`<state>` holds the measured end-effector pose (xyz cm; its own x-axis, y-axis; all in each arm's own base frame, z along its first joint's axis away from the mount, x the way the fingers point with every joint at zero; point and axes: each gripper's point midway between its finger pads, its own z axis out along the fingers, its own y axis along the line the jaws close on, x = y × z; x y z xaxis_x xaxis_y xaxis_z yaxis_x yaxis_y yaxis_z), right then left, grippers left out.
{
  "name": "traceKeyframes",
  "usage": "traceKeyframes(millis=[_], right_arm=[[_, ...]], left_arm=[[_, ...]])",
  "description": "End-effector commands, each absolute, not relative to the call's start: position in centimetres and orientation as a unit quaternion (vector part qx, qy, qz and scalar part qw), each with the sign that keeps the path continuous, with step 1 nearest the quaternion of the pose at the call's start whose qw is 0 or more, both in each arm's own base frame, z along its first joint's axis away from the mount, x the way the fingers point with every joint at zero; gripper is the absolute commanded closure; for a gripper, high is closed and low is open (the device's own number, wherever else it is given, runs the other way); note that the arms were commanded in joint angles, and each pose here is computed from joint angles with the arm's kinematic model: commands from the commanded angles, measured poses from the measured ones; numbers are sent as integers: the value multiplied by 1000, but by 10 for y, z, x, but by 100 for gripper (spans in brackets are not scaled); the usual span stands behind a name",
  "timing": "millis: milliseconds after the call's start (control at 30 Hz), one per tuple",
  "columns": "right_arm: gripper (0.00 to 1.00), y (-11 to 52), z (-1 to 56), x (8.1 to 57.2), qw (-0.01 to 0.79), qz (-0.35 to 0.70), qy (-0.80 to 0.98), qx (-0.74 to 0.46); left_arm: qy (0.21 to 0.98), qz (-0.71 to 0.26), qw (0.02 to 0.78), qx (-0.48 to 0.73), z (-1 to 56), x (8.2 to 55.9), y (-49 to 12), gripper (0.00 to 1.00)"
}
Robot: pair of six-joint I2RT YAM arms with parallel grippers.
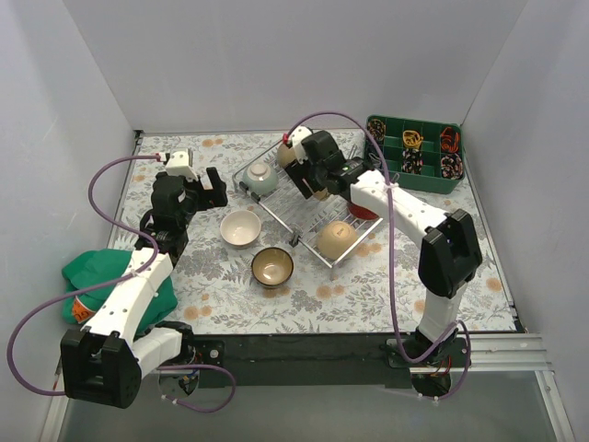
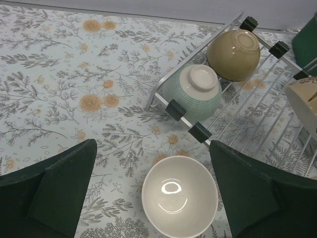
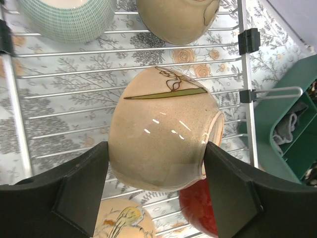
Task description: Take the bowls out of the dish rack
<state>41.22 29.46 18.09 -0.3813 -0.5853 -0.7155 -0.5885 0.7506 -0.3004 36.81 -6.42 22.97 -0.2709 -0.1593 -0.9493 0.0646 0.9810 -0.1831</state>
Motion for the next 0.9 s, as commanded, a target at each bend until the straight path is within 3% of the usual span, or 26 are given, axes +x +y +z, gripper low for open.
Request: traceKeyframes(millis=[0,333,867], right_arm=[[96,292,244,410,493,102,817,-282],[98,293,284,374,514,274,777,-238],[98,283,339,304,532,453,686,-204]], left_arm=[[784,-148,603,3,239,365,-87,2],[771,-255,582,34,243,362,-128,2],[752,-370,541,76,249,342,-239,4]])
